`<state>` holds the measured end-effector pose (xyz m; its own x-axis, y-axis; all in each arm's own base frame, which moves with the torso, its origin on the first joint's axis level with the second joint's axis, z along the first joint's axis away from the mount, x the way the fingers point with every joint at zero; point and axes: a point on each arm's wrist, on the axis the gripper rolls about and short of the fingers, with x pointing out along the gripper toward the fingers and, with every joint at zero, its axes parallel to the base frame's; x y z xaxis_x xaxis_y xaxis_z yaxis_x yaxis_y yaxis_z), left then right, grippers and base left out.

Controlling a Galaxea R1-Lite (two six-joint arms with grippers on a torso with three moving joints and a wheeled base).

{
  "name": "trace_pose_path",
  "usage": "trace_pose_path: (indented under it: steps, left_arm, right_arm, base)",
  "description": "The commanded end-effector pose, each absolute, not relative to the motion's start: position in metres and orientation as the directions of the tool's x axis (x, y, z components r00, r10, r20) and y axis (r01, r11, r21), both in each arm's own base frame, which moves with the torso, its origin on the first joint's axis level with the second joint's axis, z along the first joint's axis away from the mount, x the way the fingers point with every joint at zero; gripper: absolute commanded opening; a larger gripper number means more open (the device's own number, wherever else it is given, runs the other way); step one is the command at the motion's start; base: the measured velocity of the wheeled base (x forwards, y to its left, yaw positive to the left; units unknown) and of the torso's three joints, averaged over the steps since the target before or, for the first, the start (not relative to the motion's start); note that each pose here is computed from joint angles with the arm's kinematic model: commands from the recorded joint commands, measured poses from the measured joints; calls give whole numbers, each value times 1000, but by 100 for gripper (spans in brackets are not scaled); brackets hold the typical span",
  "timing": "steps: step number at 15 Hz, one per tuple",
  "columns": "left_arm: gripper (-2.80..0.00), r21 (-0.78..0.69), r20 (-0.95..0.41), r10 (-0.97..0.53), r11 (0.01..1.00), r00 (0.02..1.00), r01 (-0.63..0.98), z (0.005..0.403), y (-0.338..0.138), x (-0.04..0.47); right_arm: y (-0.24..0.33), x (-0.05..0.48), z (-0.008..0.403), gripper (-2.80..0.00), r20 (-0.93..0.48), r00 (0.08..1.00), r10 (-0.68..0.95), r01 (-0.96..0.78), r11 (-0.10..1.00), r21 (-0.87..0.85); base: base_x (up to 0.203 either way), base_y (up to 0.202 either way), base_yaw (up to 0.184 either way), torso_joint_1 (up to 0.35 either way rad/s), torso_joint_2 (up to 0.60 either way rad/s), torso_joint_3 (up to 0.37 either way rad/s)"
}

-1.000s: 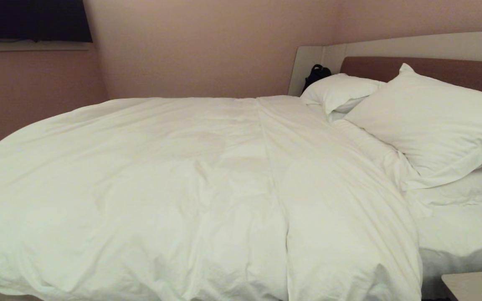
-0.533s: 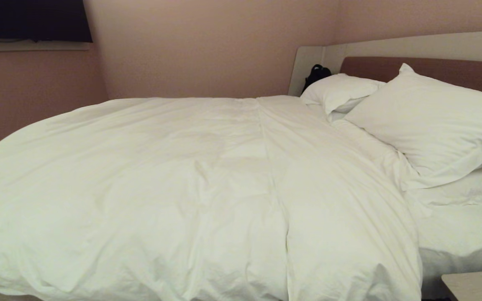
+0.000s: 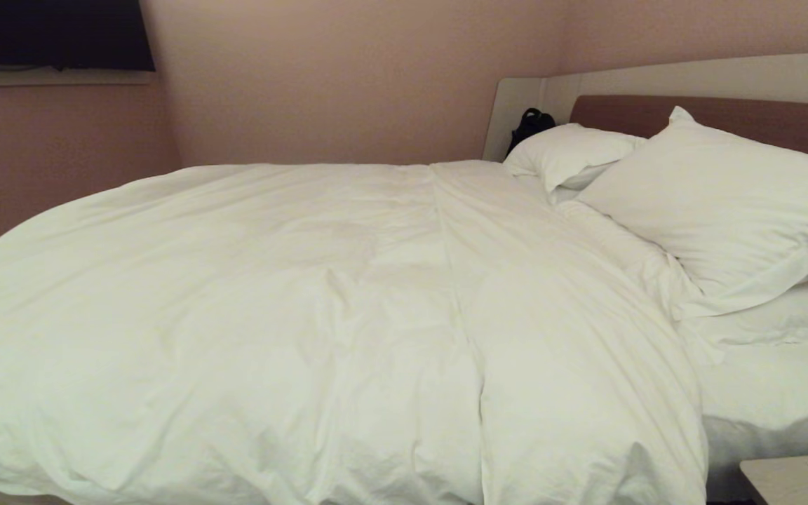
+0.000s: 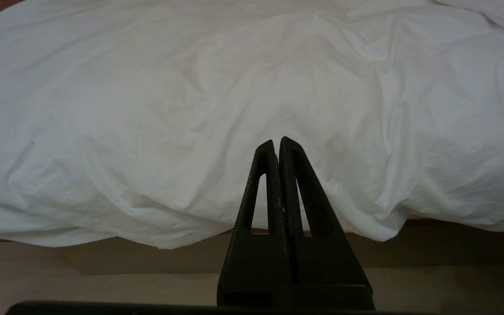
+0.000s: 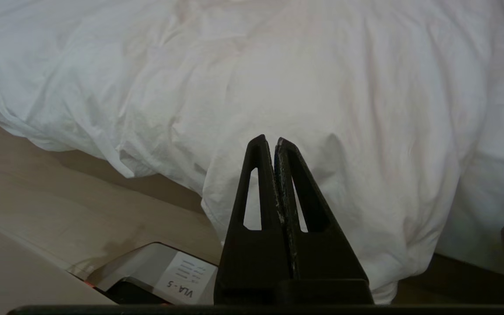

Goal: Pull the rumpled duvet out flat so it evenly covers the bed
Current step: Flatten the corners of the folded blanket

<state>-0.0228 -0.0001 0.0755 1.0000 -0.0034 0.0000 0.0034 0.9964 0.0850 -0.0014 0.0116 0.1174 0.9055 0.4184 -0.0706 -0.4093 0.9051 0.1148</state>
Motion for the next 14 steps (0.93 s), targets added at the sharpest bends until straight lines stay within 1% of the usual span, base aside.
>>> trace_pose_path:
  steps: [1,5,8,12,14]
  left_arm:
    - [-280,86,0,-3,996,1000,3,75,0,-23]
    - [-280,86,0,-3,996,1000,3,75,0,-23]
    - [-280,86,0,-3,996,1000,3,75,0,-23]
    - [-280,86,0,-3,996,1000,3,75,0,-23]
    - [-280,86,0,-3,996,1000,3,75,0,-23]
  right_arm:
    - [12,-3,116,-280,-66,906,418,-406,903,142]
    - [12,-2,110,-280,-83,899,430,-421,901,106]
    - [14,-3,104,-280,-102,843,528,-516,848,119]
    - [14,-3,99,-280,-127,835,535,-514,842,166]
    - [13,-3,100,-280,-120,850,513,-490,854,176]
  base:
    - [0,0,0,0,0,0]
    - [0,0,0,0,0,0]
    - [0,0,0,0,0,0]
    - [0,0,0,0,0,0]
    - [0,0,0,0,0,0]
